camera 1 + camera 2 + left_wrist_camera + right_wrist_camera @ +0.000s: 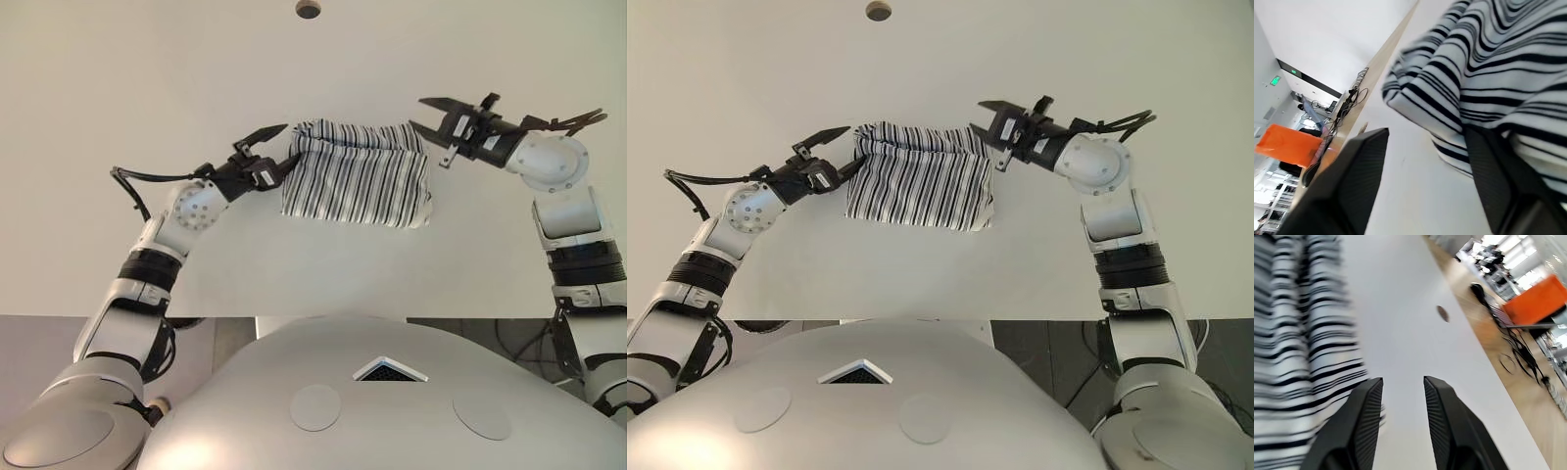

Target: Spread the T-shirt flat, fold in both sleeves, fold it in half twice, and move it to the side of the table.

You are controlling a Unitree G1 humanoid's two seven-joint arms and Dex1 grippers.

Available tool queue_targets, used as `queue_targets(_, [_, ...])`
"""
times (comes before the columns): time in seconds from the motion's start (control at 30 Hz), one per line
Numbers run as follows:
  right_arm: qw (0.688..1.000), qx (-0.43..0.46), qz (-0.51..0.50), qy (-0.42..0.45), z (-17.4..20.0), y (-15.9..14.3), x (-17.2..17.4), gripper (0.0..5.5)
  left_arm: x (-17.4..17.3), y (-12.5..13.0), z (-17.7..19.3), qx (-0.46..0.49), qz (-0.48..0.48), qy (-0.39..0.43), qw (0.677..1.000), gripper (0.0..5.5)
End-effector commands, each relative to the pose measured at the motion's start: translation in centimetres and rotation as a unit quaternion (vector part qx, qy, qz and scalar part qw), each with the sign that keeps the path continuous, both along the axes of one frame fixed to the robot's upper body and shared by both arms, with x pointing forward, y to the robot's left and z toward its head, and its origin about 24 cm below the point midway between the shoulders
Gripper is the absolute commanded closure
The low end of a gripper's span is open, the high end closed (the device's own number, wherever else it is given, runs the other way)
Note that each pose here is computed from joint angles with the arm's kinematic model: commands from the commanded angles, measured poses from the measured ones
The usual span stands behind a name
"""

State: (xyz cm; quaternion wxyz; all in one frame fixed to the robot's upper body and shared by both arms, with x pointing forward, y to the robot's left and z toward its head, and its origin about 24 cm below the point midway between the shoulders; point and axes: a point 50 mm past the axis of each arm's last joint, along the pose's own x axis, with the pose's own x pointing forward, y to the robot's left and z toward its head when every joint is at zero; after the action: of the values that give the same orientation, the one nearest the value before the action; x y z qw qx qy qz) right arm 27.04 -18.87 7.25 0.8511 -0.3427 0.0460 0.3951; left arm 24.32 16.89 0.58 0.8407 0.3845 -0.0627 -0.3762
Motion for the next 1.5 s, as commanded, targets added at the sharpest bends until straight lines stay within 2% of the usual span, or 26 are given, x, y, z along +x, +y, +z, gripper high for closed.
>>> queue_targets(0.03, [0.997,0.046,-0.053,0.016,0.0,-0.8,0.3,3.94,1.4,0.6,2.0,-0.093,0.075,-0.015,0.993,2.45])
queue_targets(0.13, [0.995,0.091,-0.04,0.009,0.4,0.3,-0.3,3.94,1.8,0.3,4.2,-0.198,0.109,-0.016,0.974,2.45])
queue_targets(0.23, [0.986,0.155,0.053,0.025,0.8,3.3,-2.1,3.94,1.1,-0.6,5.9,-0.256,0.096,-0.001,0.962,2.45])
queue_targets(0.3, [0.979,0.162,0.109,0.059,0.0,5.0,-3.2,3.94,0.5,-1.0,6.6,-0.256,0.082,-0.008,0.963,2.45])
queue_targets(0.47, [0.967,0.139,0.174,0.128,-2.6,7.7,-3.7,3.94,0.1,-1.0,7.7,-0.243,0.085,-0.047,0.965,2.45])
queue_targets(0.57, [0.968,0.094,0.159,0.169,-5.0,7.7,-2.3,3.94,-0.3,-1.2,8.0,-0.237,0.083,-0.065,0.966,2.45])
queue_targets(0.7, [0.97,0.035,0.069,0.23,-8.5,5.6,0.0,3.94,-1.0,-1.4,8.1,-0.235,0.086,-0.077,0.965,2.45])
queue_targets(0.77, [0.965,0.036,0.006,0.26,-9.8,3.3,0.3,3.94,-1.2,-1.5,8.1,-0.234,0.088,-0.079,0.965,2.45])
queue_targets(0.93, [0.932,0.103,-0.179,0.297,-10.4,-5.8,-1.0,3.94,-2.1,-1.2,7.9,-0.232,0.108,-0.084,0.963,2.45])
queue_targets(1.03, [0.885,0.145,-0.377,0.231,-8.5,-13.5,-1.2,3.94,-2.4,-0.9,8.0,-0.238,0.127,-0.097,0.958,2.45])
queue_targets(1.1, [0.853,0.156,-0.459,0.193,-7.5,-16.4,-1.4,3.94,-2.5,-0.7,8.6,-0.244,0.134,-0.123,0.953,2.45])
queue_targets(1.2, [0.841,0.151,-0.487,0.179,-7.6,-16.8,-1.3,3.94,-2.8,-0.5,9.5,-0.254,0.138,-0.159,0.944,2.45])
queue_targets(1.33, [0.853,0.158,-0.469,0.164,-7.4,-15.1,0.3,3.94,-2.7,-0.3,9.8,-0.253,0.148,-0.175,0.94,2.45])
queue_targets(1.4, [0.859,0.194,-0.449,0.151,-6.6,-14.0,1.3,3.94,-2.7,-0.2,9.8,-0.257,0.153,-0.176,0.938,2.45])
queue_targets(1.5, [0.863,0.275,-0.415,0.085,-3.4,-12.0,2.7,3.94,-2.4,-0.1,10.0,-0.273,0.167,-0.181,0.93,2.45])
